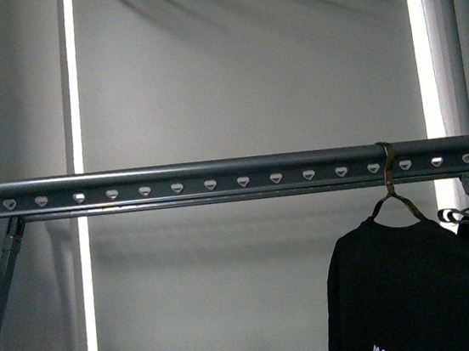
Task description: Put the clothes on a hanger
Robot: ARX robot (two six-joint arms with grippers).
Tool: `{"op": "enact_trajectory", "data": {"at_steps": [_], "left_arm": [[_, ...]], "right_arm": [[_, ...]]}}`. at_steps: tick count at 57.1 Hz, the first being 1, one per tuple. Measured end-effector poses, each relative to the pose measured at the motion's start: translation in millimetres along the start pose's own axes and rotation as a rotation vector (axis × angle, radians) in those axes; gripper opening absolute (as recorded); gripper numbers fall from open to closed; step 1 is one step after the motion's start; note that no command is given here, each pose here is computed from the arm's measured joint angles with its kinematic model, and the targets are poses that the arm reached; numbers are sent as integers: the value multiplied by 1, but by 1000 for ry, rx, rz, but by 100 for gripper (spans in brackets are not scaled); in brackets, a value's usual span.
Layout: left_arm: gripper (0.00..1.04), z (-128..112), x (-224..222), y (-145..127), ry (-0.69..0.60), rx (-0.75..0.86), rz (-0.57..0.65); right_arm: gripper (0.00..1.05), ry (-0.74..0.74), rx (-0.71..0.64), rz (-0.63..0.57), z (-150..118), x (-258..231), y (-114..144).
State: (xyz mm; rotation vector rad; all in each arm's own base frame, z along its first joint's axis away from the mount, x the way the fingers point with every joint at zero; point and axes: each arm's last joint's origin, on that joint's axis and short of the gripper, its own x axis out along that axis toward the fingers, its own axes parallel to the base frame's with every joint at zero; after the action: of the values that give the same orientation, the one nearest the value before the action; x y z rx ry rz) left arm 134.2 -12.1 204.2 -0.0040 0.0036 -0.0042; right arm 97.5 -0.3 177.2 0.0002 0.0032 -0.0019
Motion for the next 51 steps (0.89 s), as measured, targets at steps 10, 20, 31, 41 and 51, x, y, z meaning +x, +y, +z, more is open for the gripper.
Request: {"op": "enact_trajectory", "data": {"at_steps": [10,20,31,41,51], "left_arm": [[4,-11,-7,12,-5,2,9],[4,-19,-13,12,-3,2,2],[4,-26,-19,12,-5,2,2],[4,-32,-23,12,-20,2,6],[4,-31,-26,12,-26,2,2]], "right_arm": [[2,-3,0,-1,-12,0,0],[2,-2,0,1,-12,0,0],[2,-2,0,0,-12,0,0],[2,-2,0,0,-12,0,0],[2,-2,0,0,-12,0,0]]}}
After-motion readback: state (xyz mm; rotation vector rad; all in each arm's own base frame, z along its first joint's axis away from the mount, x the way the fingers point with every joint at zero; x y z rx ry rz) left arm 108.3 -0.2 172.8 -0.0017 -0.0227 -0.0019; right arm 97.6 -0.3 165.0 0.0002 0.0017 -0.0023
